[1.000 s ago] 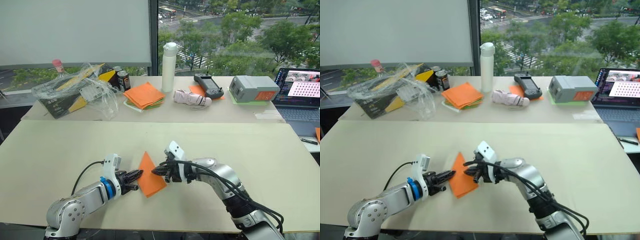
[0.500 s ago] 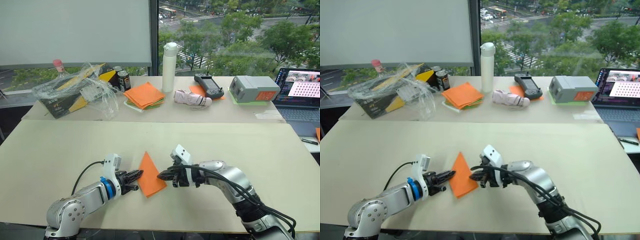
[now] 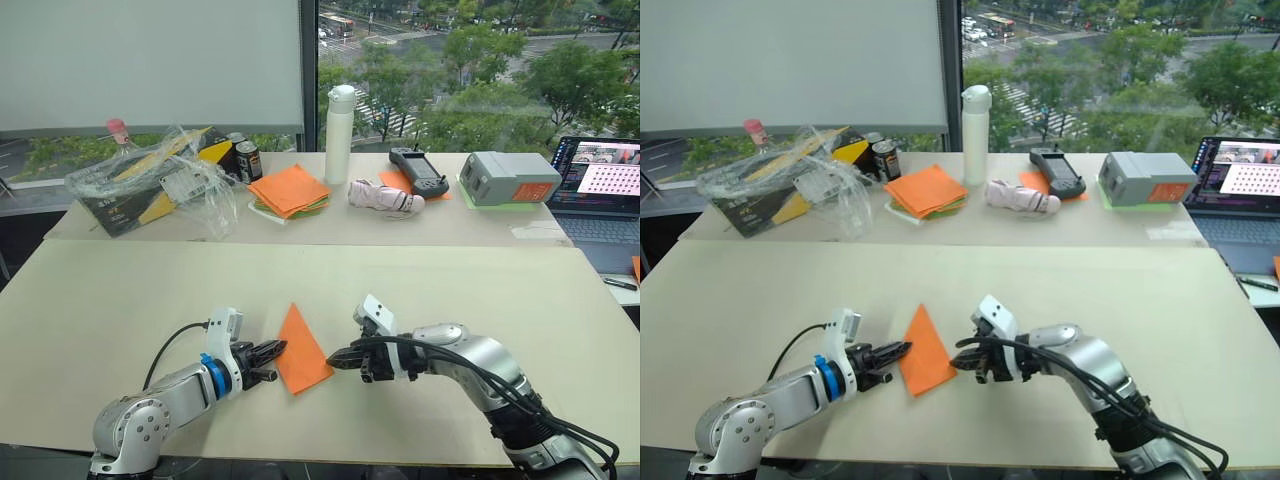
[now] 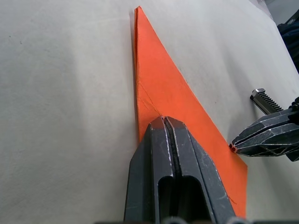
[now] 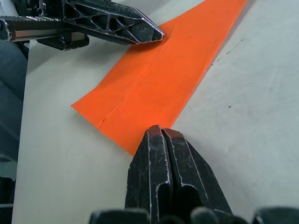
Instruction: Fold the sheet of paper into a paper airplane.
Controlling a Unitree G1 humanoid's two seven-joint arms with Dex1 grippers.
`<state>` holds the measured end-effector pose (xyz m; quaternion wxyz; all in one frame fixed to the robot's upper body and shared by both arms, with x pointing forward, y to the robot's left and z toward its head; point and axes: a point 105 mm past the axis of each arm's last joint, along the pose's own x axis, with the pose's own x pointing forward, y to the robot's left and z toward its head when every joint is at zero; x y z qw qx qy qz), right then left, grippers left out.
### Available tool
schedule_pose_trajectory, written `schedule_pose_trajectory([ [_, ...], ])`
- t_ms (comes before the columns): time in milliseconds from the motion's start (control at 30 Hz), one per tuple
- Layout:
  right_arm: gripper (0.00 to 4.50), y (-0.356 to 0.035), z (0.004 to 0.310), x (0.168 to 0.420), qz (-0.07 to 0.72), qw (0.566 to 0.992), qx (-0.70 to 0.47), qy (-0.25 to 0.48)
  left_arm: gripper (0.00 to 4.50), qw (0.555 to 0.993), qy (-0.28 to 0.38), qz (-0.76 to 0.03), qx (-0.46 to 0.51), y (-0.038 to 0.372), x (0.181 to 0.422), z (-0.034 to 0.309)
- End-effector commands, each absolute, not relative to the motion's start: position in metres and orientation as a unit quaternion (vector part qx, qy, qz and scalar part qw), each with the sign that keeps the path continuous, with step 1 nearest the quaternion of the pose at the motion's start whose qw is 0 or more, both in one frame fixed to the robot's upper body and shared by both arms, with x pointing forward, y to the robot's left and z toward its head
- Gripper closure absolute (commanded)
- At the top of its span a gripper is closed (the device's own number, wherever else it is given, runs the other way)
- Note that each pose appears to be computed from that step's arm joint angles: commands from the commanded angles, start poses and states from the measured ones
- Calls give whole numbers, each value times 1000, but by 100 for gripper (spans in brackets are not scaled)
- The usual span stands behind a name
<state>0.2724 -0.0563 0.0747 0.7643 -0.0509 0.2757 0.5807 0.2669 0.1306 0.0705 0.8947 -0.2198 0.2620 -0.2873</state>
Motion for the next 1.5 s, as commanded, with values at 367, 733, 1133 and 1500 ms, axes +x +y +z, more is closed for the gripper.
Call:
schedule_pose_trajectory([
  [367,447,-52,99,280,585,768,36,258,450,893,292,-267,-214,136,262,57],
  [733,447,-50,92,268,606,748,12,271,450,893,292,-267,-214,136,263,56],
  [1133,447,-52,74,263,607,741,-18,288,450,894,293,-266,-212,136,263,56],
  [1500,447,-47,72,266,610,741,-39,280,450,894,292,-265,-213,135,263,55],
])
